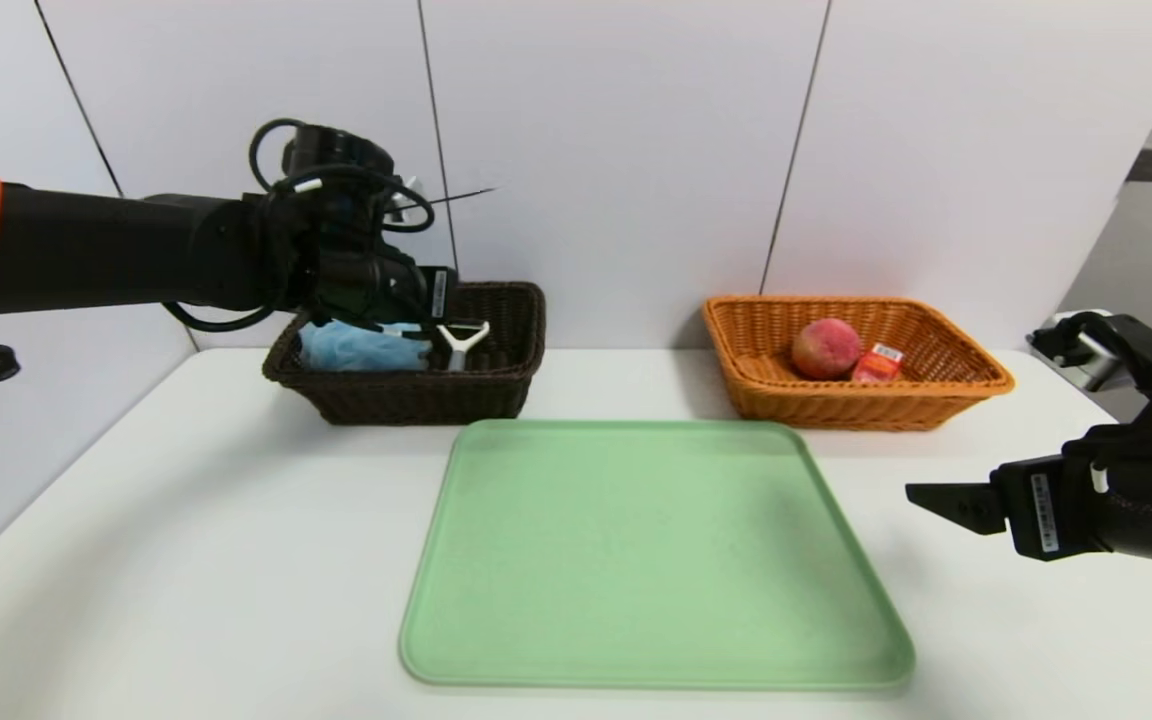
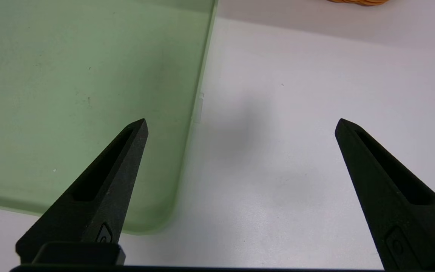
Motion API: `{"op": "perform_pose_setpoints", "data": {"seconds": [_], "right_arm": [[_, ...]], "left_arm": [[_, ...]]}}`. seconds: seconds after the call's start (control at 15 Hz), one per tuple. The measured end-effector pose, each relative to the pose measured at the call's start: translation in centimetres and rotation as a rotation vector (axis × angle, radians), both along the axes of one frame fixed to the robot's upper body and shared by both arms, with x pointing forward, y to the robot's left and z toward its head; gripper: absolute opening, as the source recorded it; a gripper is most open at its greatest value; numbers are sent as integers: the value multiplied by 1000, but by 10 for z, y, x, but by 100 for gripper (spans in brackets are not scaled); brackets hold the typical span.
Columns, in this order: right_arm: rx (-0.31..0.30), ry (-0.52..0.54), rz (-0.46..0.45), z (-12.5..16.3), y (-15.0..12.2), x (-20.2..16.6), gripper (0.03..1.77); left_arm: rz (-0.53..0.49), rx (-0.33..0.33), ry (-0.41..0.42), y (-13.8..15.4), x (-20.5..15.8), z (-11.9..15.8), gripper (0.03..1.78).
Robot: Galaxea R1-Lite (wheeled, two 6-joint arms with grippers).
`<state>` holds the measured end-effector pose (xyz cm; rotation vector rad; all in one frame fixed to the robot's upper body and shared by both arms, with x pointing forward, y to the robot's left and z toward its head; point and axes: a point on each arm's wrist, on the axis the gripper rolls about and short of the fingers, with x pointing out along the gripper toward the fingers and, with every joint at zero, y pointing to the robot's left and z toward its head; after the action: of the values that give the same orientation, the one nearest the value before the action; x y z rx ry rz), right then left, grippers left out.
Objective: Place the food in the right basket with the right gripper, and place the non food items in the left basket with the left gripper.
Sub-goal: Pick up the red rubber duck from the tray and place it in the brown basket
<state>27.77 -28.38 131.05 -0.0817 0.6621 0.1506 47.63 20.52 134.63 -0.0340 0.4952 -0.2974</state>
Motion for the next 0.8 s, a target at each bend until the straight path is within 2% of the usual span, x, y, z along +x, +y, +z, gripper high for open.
{"op": "perform_pose_setpoints", "data": {"seconds": [0.2, 0.4, 0.67, 0.8], "right_arm": [[0, -2, -1, 0, 1, 3, 171], [9, -45, -2, 2, 3, 9, 171], [6, -38, -1, 0, 3, 11, 171], [6, -37, -1, 0, 3, 11, 171]], "left_arm": [[22, 17, 61, 2, 17, -18, 65], [30, 22, 76, 4, 25, -27, 63], [31, 29, 83, 4, 28, -31, 63], [30, 27, 81, 3, 29, -31, 87]]}}
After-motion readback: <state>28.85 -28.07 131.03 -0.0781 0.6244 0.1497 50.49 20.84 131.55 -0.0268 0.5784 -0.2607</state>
